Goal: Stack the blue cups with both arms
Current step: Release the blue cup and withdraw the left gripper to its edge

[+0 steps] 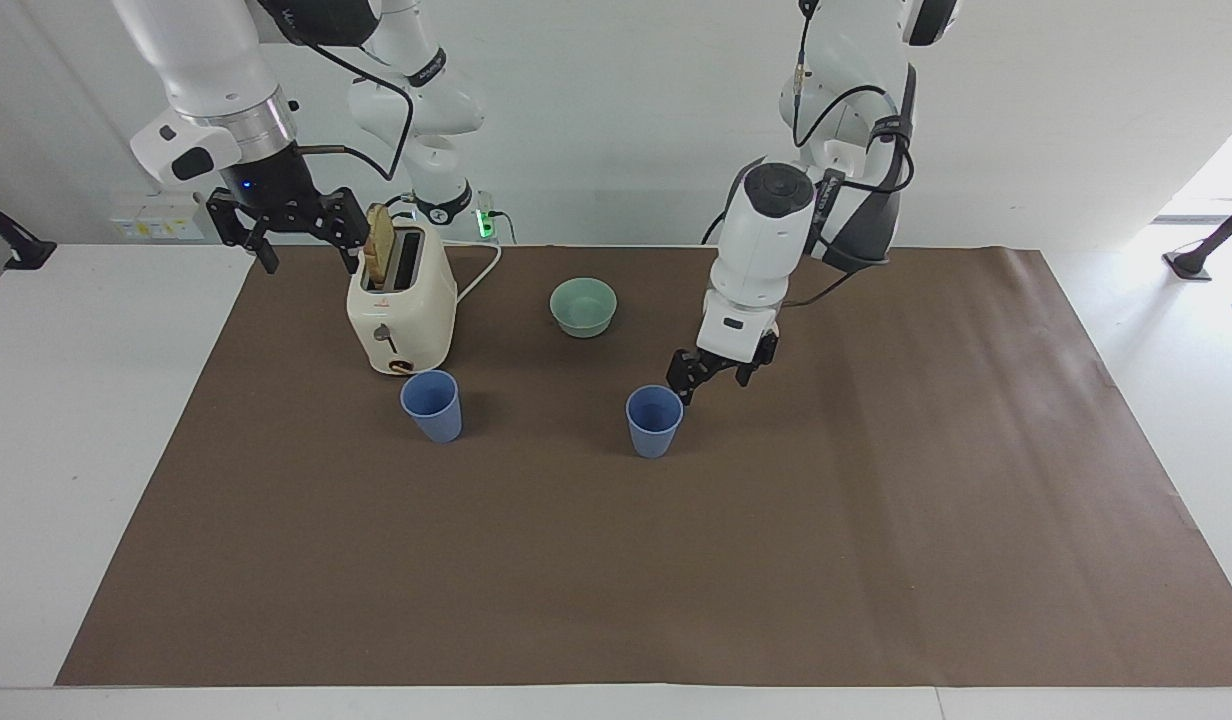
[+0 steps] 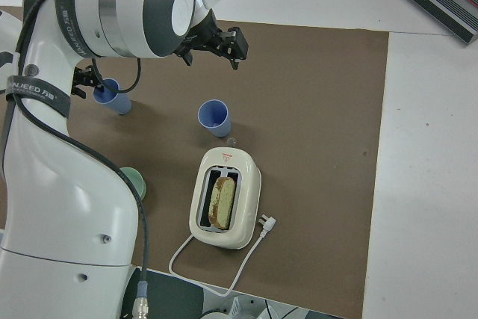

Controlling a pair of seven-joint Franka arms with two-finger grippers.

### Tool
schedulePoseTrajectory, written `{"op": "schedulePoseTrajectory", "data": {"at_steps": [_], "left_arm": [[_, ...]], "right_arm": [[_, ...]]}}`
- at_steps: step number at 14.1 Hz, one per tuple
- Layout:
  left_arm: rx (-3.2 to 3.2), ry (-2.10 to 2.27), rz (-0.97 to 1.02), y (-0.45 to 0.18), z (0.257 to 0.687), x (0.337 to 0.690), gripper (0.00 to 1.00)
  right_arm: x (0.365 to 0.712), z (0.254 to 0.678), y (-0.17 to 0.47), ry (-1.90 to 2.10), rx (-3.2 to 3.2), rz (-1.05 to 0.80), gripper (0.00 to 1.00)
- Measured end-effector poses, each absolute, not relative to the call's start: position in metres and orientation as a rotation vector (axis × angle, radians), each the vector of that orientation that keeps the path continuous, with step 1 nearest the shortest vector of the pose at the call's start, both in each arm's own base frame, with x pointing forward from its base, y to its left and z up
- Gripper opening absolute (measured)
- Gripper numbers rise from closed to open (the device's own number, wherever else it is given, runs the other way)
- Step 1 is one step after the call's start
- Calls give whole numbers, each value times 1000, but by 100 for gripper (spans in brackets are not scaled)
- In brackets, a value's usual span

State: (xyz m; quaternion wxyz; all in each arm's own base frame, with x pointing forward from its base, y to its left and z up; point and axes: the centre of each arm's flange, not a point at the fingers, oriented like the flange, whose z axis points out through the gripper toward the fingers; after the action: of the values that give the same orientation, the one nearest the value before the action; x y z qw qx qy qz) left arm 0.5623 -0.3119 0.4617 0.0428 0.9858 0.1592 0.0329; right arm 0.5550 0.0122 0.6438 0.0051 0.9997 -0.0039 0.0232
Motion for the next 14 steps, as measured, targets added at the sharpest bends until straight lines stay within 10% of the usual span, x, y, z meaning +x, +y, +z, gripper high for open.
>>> {"op": "schedulePoseTrajectory", "data": {"at_steps": [14], "left_arm": [[3116,-95,-8,-50,568,565,100]], "right_arm": [[563,601,6,-49,3178,64,100]]}}
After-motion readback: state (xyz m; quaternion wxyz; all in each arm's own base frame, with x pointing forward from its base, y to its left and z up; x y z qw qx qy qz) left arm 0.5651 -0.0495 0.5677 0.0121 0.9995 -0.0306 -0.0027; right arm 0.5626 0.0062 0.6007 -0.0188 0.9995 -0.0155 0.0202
